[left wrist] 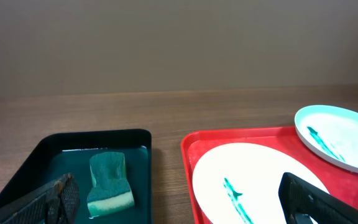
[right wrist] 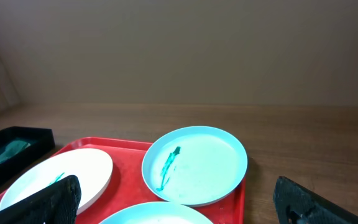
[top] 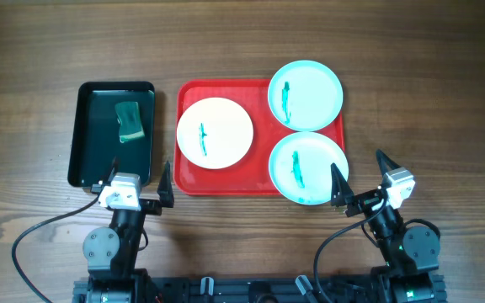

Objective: Clean dirty plates on tray and stack at the side

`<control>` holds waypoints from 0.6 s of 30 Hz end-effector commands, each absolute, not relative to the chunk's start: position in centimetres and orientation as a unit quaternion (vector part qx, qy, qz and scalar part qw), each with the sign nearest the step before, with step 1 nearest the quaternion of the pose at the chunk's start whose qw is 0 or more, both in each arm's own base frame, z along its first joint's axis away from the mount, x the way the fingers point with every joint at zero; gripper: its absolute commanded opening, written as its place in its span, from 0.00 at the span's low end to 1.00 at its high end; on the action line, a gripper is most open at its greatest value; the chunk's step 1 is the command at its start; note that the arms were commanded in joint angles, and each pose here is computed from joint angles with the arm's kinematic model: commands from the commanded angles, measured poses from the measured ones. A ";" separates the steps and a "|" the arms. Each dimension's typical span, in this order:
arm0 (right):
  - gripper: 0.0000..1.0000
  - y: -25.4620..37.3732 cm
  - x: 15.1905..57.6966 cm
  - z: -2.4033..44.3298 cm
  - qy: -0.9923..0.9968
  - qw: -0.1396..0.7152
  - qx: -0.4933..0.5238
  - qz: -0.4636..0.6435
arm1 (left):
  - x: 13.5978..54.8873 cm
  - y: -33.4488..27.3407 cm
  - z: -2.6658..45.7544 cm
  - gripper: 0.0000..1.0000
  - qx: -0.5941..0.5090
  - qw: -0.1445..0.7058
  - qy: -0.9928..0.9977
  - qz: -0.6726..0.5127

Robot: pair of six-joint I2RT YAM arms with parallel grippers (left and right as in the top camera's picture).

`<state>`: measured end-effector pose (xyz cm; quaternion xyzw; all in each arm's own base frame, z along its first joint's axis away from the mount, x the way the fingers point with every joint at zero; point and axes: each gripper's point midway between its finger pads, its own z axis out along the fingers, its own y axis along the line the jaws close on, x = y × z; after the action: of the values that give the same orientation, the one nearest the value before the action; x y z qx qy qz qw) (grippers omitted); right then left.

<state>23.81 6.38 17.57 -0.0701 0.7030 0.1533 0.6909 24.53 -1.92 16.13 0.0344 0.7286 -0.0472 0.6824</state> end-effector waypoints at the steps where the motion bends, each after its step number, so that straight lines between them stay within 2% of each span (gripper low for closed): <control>1: 1.00 6.6 23.7 17.9 0.698 0.694 -0.070 0.163 | 24.5 -1.9 16.0 1.00 0.032 0.683 0.728 -0.052; 18: 1.00 6.6 23.7 17.9 0.698 0.693 -0.070 0.163 | 24.5 -1.9 16.0 1.00 0.032 0.683 0.728 -0.052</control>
<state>23.81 6.38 17.57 -0.0701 0.7030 0.1533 0.6909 24.53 -1.92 16.12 0.0344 0.7287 -0.0472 0.6823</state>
